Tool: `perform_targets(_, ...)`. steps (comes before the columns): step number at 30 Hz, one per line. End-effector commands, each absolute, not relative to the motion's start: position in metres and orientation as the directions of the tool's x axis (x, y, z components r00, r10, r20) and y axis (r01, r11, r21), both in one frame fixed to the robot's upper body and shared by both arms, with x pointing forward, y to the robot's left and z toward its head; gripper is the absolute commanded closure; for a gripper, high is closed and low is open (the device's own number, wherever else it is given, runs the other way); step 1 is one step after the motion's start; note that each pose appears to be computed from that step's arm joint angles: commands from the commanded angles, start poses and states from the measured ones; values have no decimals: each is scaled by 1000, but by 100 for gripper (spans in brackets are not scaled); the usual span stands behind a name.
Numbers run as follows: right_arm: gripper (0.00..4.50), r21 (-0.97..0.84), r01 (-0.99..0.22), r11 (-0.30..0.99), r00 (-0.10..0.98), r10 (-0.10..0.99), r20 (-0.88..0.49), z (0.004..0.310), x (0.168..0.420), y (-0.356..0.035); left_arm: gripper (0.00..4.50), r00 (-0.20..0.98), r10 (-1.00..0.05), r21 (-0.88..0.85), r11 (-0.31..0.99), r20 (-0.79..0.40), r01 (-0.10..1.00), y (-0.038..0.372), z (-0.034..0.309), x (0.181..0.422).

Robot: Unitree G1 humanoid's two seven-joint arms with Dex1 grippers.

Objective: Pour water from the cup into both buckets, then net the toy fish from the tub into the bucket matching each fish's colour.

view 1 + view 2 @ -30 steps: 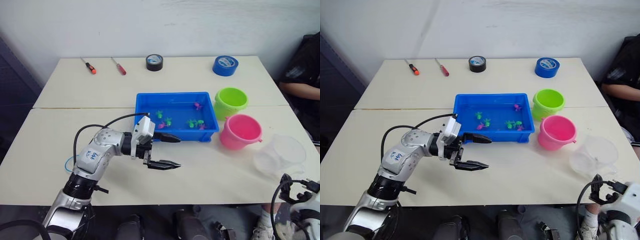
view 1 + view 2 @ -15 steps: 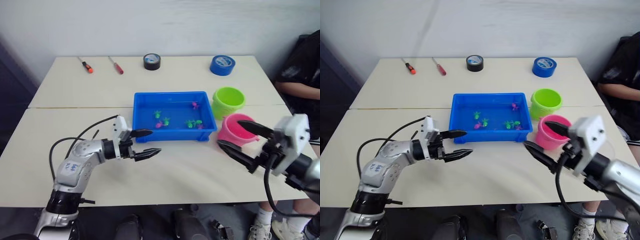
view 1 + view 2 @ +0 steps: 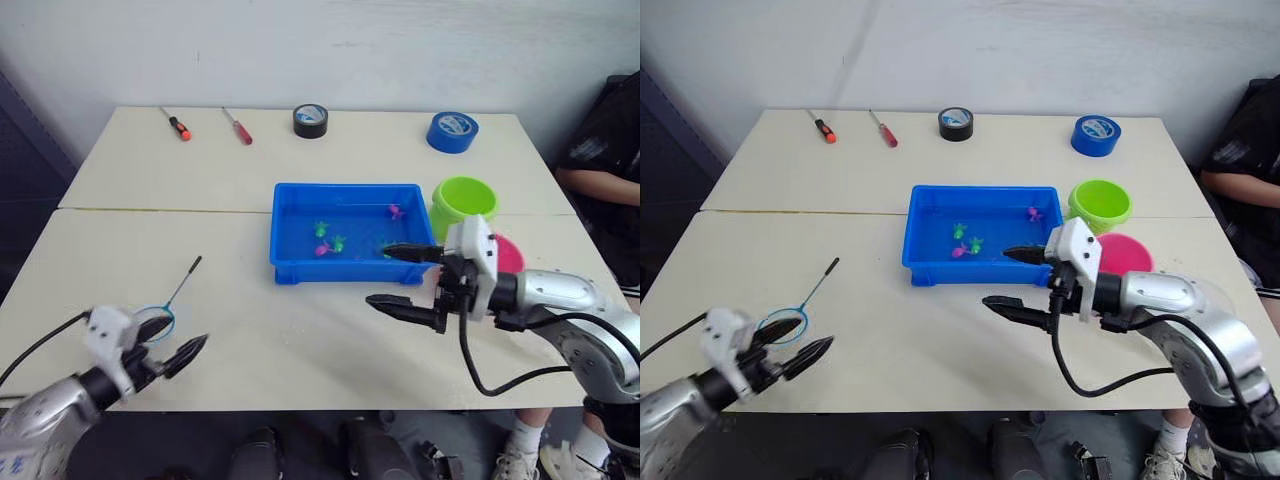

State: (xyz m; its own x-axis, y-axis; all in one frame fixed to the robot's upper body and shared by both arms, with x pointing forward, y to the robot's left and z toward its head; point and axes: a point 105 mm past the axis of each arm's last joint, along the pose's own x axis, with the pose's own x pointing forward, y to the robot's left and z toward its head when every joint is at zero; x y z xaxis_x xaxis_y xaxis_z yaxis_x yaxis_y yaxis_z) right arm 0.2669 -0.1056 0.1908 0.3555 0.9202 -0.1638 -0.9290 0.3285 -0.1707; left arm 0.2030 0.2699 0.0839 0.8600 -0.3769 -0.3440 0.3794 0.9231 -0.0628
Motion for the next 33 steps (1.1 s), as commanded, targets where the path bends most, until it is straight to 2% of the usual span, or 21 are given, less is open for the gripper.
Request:
perform_targets(1,1,-220,-934,281,314,940,-136,198,267,-97,0,870,-328,-11,937,-368,349,283,89,191)
perform_targets(3,1,-224,-936,272,307,941,-142,196,267,-95,0,856,-318,16,935,-408,355,290,86,190)
perform_targets(6,1,-230,-934,272,309,940,-143,195,266,-94,0,836,-315,56,924,-449,378,304,89,202)
perform_targets(11,1,-243,-924,294,335,930,-151,192,259,-97,0,783,-307,149,882,-540,448,327,98,253)
perform_targets(15,1,-256,-920,298,346,924,-167,188,252,-96,0,729,-339,147,845,-594,513,323,100,284)
perform_targets(19,1,-265,-907,326,377,911,-167,186,248,-97,0,689,-330,136,838,-645,528,323,102,316)
perform_targets(26,1,-277,-891,360,414,894,-172,184,242,-100,0,605,-221,181,828,-765,531,331,84,333)
perform_targets(29,1,-287,-881,377,434,885,-168,184,242,-101,0,594,-219,202,804,-774,559,327,81,341)
perform_targets(32,0,-284,-877,388,442,883,-158,186,241,-101,89,616,-215,207,816,-758,540,322,79,350)
perform_targets(33,0,-283,-876,390,443,883,-156,186,241,-102,131,623,-211,213,818,-754,535,321,79,353)
